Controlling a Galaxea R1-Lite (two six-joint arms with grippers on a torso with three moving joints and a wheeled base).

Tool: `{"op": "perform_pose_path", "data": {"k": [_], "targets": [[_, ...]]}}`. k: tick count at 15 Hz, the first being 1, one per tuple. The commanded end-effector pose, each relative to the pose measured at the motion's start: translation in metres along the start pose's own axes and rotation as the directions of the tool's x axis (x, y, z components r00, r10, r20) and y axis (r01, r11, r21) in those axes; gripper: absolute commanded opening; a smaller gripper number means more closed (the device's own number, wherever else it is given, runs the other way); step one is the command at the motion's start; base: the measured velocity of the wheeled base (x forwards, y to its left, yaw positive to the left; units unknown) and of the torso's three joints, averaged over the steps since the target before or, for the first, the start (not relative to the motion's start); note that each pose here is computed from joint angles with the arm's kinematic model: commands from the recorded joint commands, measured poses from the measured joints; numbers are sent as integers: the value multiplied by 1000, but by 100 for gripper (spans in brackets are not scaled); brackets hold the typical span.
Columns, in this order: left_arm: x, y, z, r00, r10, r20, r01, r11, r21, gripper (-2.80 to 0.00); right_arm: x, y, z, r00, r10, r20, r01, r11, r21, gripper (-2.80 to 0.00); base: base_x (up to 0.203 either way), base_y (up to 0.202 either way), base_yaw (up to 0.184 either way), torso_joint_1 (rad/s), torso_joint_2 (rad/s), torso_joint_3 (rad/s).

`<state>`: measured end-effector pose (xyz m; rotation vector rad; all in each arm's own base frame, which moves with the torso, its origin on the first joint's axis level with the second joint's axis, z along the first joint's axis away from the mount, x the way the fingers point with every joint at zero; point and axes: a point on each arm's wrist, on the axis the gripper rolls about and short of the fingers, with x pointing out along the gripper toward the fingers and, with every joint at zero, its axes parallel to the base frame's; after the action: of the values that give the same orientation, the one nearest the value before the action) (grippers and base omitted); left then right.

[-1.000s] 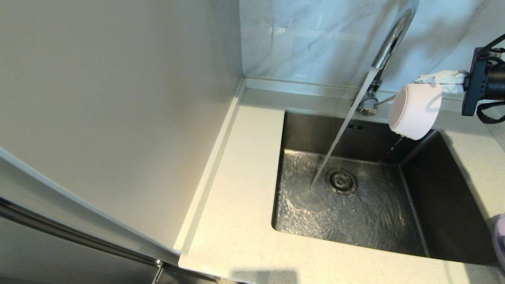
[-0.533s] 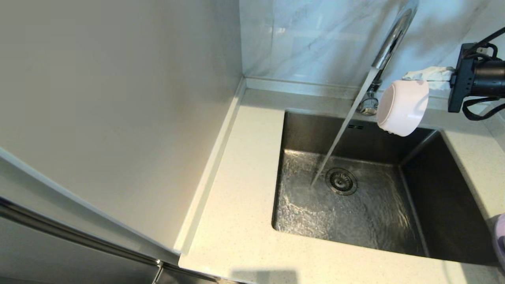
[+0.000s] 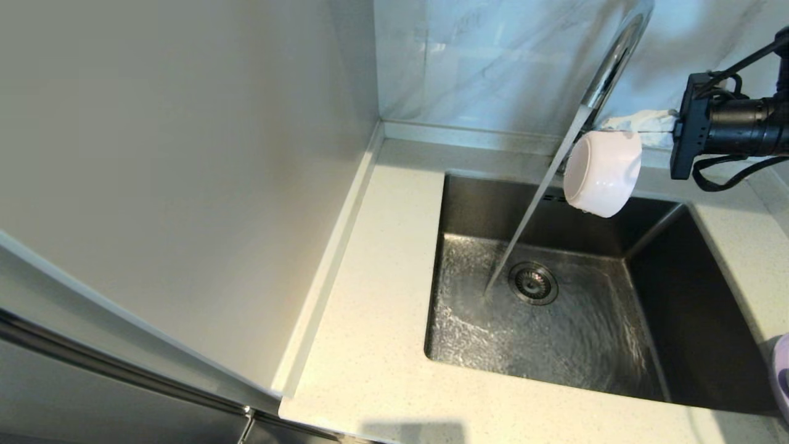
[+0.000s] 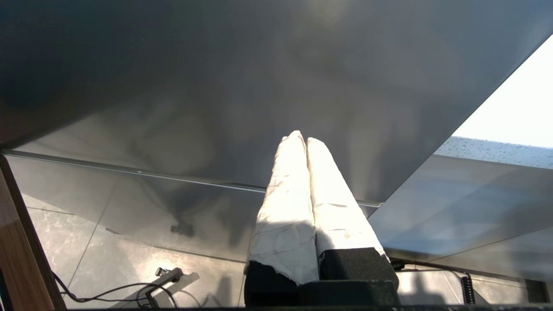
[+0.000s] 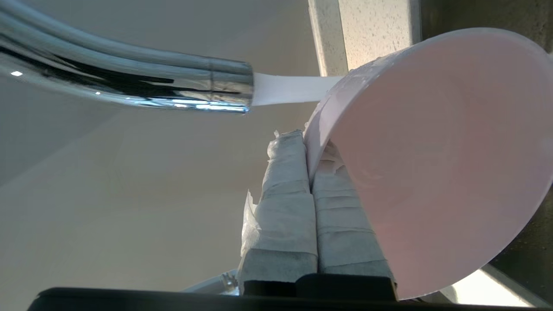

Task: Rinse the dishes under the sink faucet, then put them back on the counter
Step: Place the bowl on the table

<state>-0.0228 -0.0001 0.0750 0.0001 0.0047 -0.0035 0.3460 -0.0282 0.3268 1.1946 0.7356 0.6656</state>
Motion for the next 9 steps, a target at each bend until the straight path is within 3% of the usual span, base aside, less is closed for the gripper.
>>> {"op": "perform_pose_path", "data": {"k": [1, 5, 9], "targets": [[0, 0, 0, 1000, 0, 0, 0, 1000, 0, -280, 5, -2, 1, 1000, 4, -13, -4, 1000, 6, -280, 0, 0, 0, 0, 0, 0], [0, 0, 0, 1000, -1, 0, 1, 1000, 0, -280, 12, -4, 0, 1000, 7, -31, -7, 1000, 3, -280, 0, 0, 0, 0, 0, 0], [0, 0, 0, 1000, 0, 0, 0, 1000, 0, -280, 0, -6, 9, 1000, 4, 22, -4, 1000, -13, -280, 0, 0, 0, 0, 0, 0]]}}
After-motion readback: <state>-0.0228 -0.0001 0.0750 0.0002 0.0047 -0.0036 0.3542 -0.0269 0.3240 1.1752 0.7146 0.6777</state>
